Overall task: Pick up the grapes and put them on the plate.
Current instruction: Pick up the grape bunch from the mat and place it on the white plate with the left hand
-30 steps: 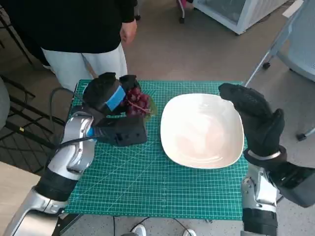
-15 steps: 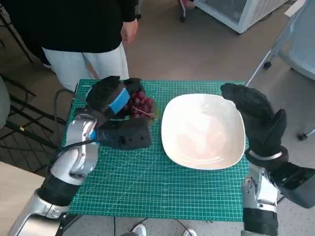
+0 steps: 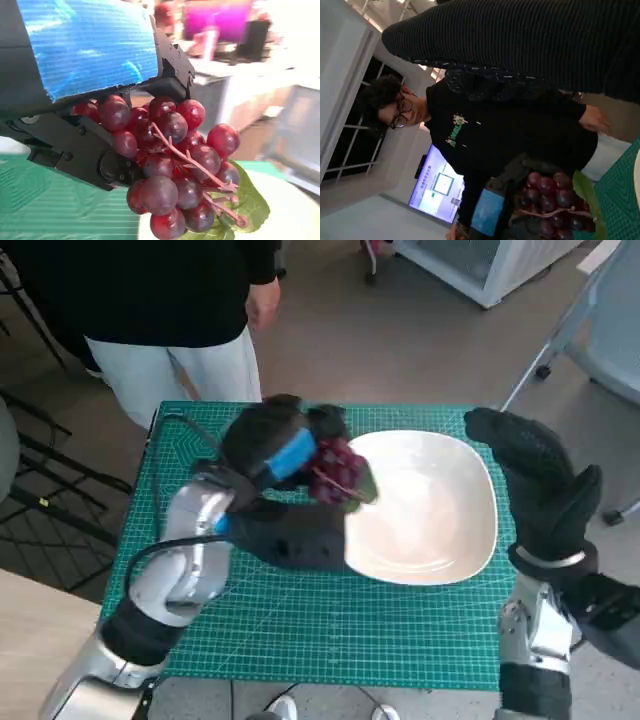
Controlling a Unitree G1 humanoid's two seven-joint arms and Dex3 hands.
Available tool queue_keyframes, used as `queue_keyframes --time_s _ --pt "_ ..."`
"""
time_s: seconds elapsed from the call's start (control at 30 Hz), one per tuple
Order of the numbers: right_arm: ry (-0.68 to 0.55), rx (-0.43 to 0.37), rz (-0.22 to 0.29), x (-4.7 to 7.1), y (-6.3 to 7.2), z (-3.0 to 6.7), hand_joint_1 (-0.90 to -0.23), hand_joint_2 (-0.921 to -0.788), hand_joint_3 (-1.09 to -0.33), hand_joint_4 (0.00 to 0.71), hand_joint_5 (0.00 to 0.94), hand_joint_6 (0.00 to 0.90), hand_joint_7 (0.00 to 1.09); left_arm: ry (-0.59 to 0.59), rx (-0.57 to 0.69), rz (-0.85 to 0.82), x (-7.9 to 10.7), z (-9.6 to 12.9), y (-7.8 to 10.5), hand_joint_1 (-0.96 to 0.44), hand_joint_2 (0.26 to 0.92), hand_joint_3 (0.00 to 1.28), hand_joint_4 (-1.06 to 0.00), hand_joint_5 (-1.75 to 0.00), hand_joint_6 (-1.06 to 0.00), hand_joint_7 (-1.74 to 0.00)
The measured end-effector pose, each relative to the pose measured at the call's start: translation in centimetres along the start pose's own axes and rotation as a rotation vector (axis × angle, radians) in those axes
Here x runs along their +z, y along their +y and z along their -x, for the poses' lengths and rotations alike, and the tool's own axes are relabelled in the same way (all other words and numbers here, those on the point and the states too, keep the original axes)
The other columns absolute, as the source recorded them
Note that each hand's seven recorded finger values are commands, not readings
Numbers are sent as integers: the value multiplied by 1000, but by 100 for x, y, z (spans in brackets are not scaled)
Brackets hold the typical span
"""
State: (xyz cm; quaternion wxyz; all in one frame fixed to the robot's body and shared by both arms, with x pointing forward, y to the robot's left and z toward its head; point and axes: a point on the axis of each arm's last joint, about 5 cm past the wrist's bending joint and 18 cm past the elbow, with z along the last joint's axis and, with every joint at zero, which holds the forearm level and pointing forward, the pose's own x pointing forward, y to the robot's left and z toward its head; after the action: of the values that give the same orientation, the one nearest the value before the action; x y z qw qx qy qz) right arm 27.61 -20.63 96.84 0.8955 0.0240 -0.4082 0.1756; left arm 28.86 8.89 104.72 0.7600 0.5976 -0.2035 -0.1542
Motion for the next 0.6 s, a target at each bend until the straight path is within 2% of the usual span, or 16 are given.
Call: queue_keyframes --time_s 0.17,0.33,0.6 --pt "-3 -5 11 24 -16 26 -525 -921 -539 215 6 3 369 -47 -17 -10 120 -144 -19 3 921 153 -593 -1369 -554 -1139" --pt "-12 -9 28 64 -42 35 -531 -921 -537 216 6 5 367 -62 -51 -4 211 -273 -65 2 921 139 -628 -1293 -540 -1192" --pt "-5 -40 45 91 -57 97 -536 -921 -537 216 5 7 363 -74 -110 3 338 -413 -146 3 920 157 -561 -1444 -585 -1073"
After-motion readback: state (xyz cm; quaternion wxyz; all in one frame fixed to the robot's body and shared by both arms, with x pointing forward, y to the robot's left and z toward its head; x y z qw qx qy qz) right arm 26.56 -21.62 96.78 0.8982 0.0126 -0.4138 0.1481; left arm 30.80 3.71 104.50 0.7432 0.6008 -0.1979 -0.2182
